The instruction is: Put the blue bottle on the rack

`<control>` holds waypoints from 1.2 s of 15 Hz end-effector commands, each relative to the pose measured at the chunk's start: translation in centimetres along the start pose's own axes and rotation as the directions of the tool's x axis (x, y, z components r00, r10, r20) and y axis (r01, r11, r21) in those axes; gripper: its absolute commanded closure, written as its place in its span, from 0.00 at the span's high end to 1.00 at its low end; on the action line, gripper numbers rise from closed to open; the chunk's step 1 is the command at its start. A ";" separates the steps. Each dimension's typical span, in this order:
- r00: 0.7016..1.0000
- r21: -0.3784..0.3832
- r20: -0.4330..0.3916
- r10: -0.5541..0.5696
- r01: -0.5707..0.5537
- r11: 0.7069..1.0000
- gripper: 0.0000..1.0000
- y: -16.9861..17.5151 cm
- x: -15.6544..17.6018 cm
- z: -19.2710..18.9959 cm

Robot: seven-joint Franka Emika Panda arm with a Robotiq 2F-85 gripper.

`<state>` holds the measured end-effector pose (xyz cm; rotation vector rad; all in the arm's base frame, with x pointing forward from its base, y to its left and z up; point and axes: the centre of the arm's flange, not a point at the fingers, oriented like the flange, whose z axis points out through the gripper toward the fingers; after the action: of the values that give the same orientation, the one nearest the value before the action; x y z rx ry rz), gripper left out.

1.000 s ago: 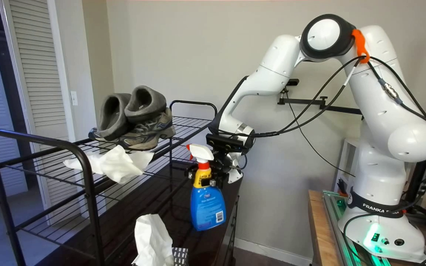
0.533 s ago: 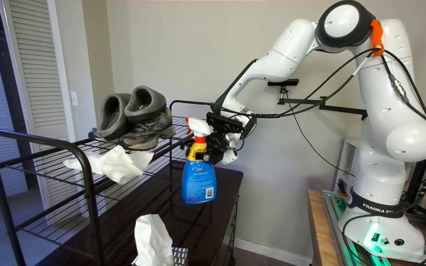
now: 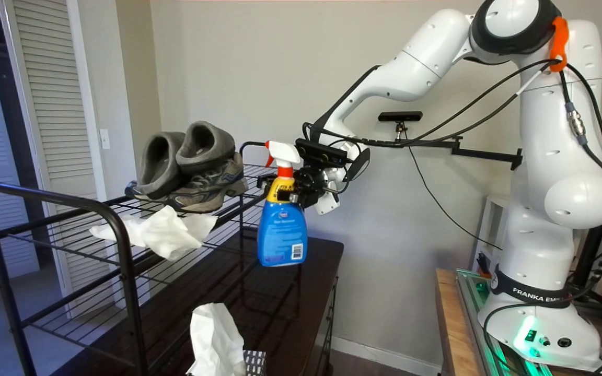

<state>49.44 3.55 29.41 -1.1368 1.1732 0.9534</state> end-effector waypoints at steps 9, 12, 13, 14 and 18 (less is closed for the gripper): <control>0.992 0.109 -0.108 -0.072 0.084 0.991 0.09 -1.7 -5.0 -3.4; 0.987 0.151 -0.121 -0.103 0.121 0.981 0.09 -2.5 -8.0 -4.7; 0.985 0.168 -0.133 -0.105 0.127 0.978 0.09 -2.7 -8.7 -5.3; 0.985 0.187 -0.141 -0.101 0.127 0.974 0.09 -2.9 -9.5 -5.9; 0.984 0.279 -0.150 -0.092 0.131 0.951 0.09 -3.7 -11.8 -8.3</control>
<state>50.00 -4.04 37.34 -1.1040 1.3029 0.6421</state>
